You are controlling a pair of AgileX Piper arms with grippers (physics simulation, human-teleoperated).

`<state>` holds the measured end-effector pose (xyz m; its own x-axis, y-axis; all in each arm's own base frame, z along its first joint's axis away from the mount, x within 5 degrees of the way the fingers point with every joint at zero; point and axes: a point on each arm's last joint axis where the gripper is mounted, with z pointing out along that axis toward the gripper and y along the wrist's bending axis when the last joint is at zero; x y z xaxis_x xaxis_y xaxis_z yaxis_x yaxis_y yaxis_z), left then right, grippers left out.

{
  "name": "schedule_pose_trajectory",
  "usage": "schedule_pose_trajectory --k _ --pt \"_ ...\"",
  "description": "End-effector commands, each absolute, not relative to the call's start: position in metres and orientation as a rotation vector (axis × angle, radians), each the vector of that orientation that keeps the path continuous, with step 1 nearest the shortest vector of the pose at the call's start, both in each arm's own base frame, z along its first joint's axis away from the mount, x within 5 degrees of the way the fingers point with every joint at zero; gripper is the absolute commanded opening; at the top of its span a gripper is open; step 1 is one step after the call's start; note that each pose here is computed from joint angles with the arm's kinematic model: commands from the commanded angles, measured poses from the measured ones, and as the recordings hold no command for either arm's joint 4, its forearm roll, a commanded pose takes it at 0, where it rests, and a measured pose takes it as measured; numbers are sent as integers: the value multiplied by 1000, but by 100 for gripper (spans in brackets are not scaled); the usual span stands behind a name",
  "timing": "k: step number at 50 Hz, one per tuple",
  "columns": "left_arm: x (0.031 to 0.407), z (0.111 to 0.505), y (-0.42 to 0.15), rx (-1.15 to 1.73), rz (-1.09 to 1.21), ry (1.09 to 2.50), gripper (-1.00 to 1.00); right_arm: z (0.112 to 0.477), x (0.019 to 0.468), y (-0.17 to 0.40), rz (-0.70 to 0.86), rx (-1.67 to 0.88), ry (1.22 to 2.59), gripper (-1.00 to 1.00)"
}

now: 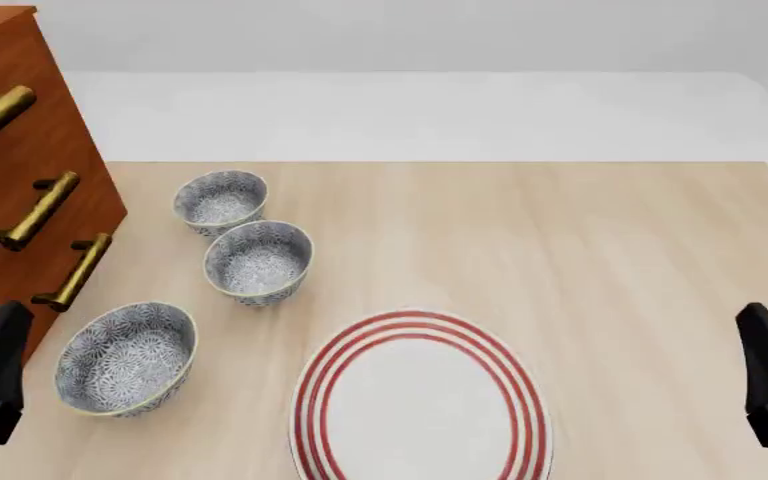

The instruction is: Pick up the bowl and put it in the middle on the plate.

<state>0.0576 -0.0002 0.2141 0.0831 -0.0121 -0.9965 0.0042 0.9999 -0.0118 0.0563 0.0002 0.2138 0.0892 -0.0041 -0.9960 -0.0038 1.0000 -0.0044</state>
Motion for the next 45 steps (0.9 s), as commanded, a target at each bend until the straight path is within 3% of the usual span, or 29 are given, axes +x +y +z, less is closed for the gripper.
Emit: schedule_pose_trajectory --k 1,17,34,38,41,45 --pt "55 217 -1 14 -4 1485 100 215 56 0 -5 -5 1481 100" --pt "54 232 -2 39 -31 1537 100 214 56 0 2 2 1486 100" --pt "54 313 -9 164 -94 1540 100 215 56 0 -6 -6 1479 100" --pt "67 327 -14 216 -108 1565 100 214 57 0 -1 -1 1483 100" --pt "90 315 -26 294 -158 1663 100 215 56 0 -6 -6 1479 100" --pt "105 318 -37 385 -163 1675 100 215 57 0 0 0 1484 100"
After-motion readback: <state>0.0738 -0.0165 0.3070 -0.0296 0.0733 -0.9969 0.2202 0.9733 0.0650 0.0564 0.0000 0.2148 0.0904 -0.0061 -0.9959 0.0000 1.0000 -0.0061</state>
